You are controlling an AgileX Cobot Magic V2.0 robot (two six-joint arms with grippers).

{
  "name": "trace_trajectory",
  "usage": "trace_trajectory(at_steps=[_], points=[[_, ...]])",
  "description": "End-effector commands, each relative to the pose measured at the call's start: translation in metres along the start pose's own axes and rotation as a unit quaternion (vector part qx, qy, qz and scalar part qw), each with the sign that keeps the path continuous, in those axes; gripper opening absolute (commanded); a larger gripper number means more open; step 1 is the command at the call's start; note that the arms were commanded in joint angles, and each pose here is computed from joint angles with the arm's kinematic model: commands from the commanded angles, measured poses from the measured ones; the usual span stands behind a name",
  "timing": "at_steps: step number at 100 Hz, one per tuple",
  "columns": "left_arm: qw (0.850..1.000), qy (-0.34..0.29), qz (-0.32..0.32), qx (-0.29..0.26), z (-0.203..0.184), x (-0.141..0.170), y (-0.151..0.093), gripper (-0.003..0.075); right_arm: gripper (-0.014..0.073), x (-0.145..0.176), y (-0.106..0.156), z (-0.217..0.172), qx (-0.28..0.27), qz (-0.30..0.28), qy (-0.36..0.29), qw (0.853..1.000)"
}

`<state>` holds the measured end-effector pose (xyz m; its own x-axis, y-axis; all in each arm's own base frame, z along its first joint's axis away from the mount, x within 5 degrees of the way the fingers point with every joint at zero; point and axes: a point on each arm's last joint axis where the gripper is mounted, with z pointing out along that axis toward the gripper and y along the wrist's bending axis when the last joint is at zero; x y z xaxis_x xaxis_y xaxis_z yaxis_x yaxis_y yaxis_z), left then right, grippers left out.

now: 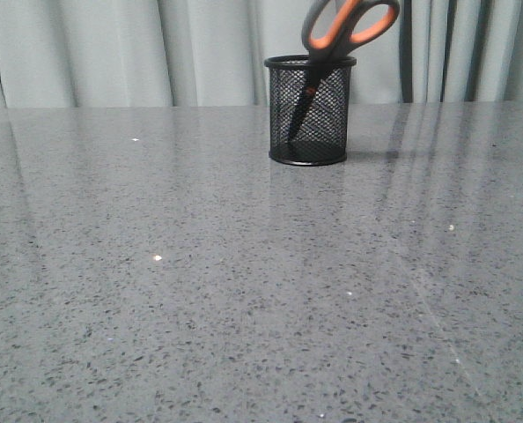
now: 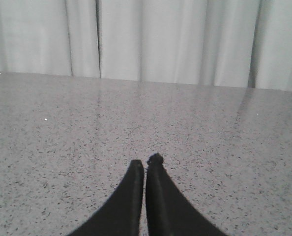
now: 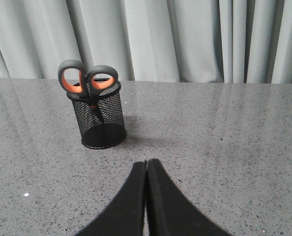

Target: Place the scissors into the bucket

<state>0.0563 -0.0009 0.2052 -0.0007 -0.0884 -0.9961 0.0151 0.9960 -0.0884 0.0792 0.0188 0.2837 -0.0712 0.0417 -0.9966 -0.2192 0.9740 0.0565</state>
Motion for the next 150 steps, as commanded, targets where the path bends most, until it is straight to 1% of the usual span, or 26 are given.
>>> trace_trajectory(at_steps=[1,6,12,93,99,103,104,106,107,110,113,126,131,147,149,150], points=[[1.000,-0.025,-0.015,0.001,0.000,0.007,0.001,-0.0020,-0.0046,-0.015,-0.003,-0.001,0.016,0.005,-0.047,0.999],[1.000,-0.020,-0.015,0.003,0.000,0.008,0.001,-0.0020,-0.0046,-0.015,-0.003,-0.001,0.016,0.005,-0.047,0.999],[0.999,-0.016,-0.030,0.006,-0.001,0.008,0.000,-0.0020,-0.0046,-0.015,-0.003,-0.001,0.016,0.005,-0.047,0.999],[0.999,-0.019,-0.030,0.006,-0.001,0.007,0.000,-0.0020,-0.0046,-0.015,-0.003,-0.001,0.017,0.005,-0.047,0.999],[0.999,-0.019,-0.030,0.006,-0.001,0.007,0.000,-0.0020,-0.0046,-0.013,-0.004,0.000,0.023,-0.026,-0.048,0.998],[0.999,-0.019,-0.030,0.006,-0.001,0.007,0.000,-0.0020,-0.0046,-0.011,-0.005,0.000,0.031,-0.033,-0.055,0.997],[0.999,-0.019,-0.030,0.006,-0.001,0.007,0.000,-0.0020,-0.0046,-0.009,-0.006,0.000,0.034,-0.026,-0.056,0.998],[0.999,-0.019,-0.030,0.006,-0.001,0.007,0.000,-0.0020,-0.0046,-0.007,-0.007,0.001,0.041,-0.029,-0.064,0.997],[0.999,-0.019,-0.030,0.006,-0.001,0.007,0.000,-0.0020,-0.0046,-0.005,-0.008,0.001,0.044,-0.019,-0.065,0.997],[0.999,-0.019,-0.030,0.006,-0.001,0.007,0.000,-0.0020,-0.0046,-0.003,-0.009,0.001,0.050,-0.023,-0.075,0.996],[0.999,-0.019,-0.030,0.006,-0.001,0.007,0.000,-0.0020,-0.0046,0.001,-0.011,0.000,0.056,-0.016,-0.080,0.995],[0.999,-0.019,-0.030,0.006,-0.001,0.007,0.000,-0.0020,-0.0046,0.030,-0.013,-0.008,0.072,-0.016,-0.074,0.995],[0.999,-0.019,-0.030,0.006,-0.001,0.007,0.000,-0.0020,-0.0046,0.041,-0.014,-0.012,0.078,-0.026,-0.075,0.994],[0.999,-0.019,-0.030,0.006,-0.001,0.007,0.000,-0.0020,-0.0046,0.076,-0.014,-0.021,0.079,-0.037,-0.082,0.993],[0.999,-0.019,-0.030,0.006,-0.001,0.007,0.000,-0.0020,-0.0046,0.078,-0.014,-0.023,0.079,-0.036,-0.075,0.993],[0.999,-0.019,-0.030,0.006,-0.001,0.007,0.000,-0.0020,-0.0046,0.081,-0.014,-0.023,0.078,-0.035,-0.058,0.995]])
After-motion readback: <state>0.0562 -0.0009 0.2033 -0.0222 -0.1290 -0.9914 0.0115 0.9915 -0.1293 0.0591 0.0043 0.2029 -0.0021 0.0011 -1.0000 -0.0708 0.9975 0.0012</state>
